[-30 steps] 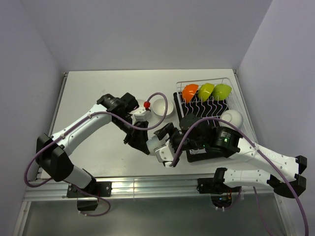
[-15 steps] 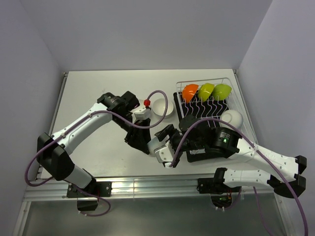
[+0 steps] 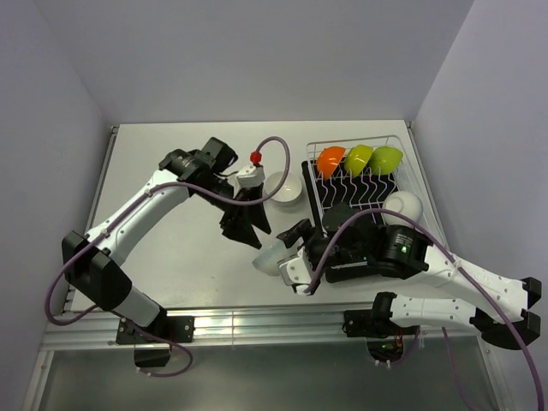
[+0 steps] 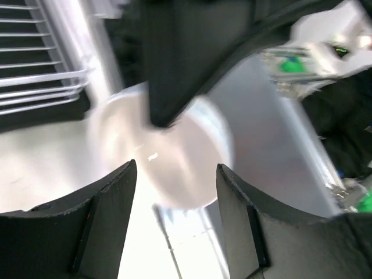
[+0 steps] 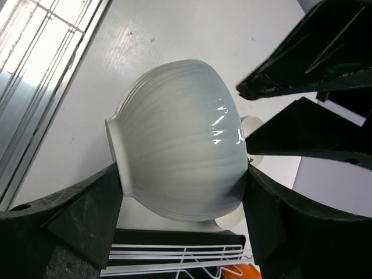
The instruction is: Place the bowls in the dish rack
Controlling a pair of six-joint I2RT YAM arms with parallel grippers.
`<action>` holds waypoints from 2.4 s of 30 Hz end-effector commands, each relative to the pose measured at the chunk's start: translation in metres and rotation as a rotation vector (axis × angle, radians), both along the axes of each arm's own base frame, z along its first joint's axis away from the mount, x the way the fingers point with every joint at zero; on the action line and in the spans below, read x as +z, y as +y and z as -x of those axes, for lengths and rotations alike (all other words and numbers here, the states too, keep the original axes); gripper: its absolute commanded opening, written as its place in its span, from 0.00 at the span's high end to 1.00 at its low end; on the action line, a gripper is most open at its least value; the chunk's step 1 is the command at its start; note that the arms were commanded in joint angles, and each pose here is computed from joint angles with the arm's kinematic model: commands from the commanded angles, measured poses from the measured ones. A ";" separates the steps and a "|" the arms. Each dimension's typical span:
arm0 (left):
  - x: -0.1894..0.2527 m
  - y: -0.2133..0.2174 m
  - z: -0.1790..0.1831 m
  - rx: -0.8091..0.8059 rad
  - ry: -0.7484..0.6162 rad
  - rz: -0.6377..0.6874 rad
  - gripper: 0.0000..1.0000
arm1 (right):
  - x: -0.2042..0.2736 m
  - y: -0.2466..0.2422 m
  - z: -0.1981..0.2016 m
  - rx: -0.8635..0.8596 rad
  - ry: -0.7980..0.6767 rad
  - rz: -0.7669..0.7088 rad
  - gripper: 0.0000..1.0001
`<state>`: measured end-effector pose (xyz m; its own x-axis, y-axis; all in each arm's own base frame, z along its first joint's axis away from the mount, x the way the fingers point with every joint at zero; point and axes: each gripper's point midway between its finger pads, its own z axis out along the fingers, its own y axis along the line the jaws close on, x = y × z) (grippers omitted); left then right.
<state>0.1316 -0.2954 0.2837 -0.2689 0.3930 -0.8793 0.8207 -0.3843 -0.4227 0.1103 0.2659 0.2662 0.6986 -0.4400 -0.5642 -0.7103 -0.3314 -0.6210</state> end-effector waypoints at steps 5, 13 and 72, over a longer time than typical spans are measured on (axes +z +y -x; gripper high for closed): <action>0.026 0.012 -0.068 0.290 -0.190 -0.006 0.37 | 0.026 -0.008 -0.006 -0.156 0.081 -0.117 1.00; 0.047 0.014 -0.106 0.506 -0.211 0.014 0.31 | 0.042 -0.052 -0.059 -0.527 0.339 -0.220 1.00; 0.049 0.073 -0.196 1.182 -0.159 -0.141 0.01 | -0.099 -0.298 -0.200 -2.010 0.716 -0.228 1.00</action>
